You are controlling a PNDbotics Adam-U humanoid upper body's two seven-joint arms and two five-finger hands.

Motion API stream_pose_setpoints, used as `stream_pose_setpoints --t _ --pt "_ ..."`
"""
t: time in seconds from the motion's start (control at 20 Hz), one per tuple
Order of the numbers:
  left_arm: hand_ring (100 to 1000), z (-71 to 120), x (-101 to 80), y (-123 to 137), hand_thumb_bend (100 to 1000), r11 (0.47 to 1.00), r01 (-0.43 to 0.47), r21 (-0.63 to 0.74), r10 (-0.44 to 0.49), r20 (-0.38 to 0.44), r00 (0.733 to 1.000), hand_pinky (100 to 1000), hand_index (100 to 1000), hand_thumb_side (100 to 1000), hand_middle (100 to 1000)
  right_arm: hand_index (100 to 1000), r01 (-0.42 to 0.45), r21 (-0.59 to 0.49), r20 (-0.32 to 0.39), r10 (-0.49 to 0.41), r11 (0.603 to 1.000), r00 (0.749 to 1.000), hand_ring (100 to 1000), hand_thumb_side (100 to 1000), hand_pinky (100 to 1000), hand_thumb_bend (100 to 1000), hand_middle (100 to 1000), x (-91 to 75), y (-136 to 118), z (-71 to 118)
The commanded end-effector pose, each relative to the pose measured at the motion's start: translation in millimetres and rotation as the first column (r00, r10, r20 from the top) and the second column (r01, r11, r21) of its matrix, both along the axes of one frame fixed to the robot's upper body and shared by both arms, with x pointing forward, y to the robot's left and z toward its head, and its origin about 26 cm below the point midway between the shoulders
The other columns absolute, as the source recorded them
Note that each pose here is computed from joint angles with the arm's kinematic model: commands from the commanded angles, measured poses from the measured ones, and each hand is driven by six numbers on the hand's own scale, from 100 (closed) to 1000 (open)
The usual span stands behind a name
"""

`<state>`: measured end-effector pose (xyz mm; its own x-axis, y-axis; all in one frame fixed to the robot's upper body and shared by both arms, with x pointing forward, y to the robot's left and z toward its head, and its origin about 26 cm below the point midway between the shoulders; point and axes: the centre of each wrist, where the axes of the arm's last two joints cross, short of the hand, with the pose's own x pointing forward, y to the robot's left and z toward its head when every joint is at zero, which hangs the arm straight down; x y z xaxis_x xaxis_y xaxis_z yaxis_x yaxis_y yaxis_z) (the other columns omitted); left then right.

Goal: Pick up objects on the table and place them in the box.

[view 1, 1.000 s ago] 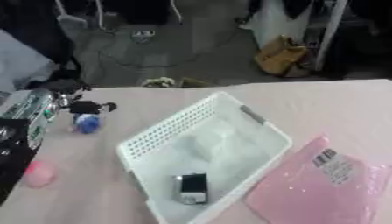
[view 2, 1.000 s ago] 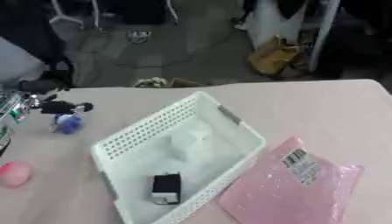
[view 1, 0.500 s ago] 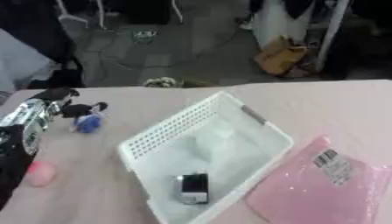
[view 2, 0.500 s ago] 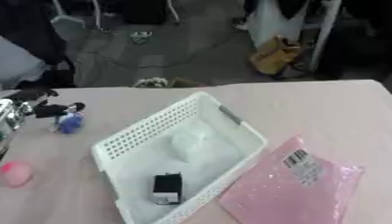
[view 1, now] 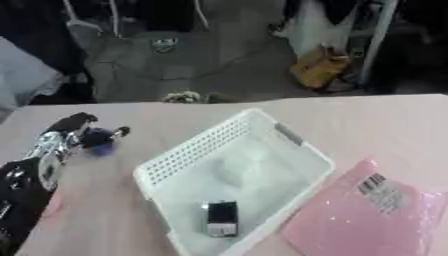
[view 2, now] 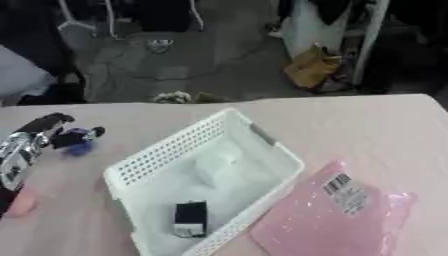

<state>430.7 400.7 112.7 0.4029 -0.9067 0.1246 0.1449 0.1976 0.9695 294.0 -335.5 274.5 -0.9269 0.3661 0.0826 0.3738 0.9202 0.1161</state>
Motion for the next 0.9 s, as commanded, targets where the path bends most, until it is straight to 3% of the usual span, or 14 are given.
stream_pose_setpoints --t 0.05,0.4,0.9 --pt "1000 11.6 4.3 3.4 927 1.000 -0.020 0.001 0.020 0.055 0.998 1000 1000 973 1000 787 -0.002 -0.019 0.043 0.003 1.000 0.999 815 1000 773 100 766 -3.9 2.3 9.5" --pt "1000 10.9 6.8 7.4 920 0.994 -0.090 0.062 0.083 0.111 0.990 1000 1000 974 1000 786 -0.005 -0.026 0.042 0.006 1.000 0.999 815 1000 774 100 766 -3.5 3.3 9.2" --pt "1000 41.0 10.6 24.0 892 0.977 -0.126 0.170 0.089 0.213 0.973 1000 1000 994 1000 785 -0.006 -0.036 0.036 0.008 0.999 0.999 816 1000 774 100 766 -3.1 4.3 7.0"
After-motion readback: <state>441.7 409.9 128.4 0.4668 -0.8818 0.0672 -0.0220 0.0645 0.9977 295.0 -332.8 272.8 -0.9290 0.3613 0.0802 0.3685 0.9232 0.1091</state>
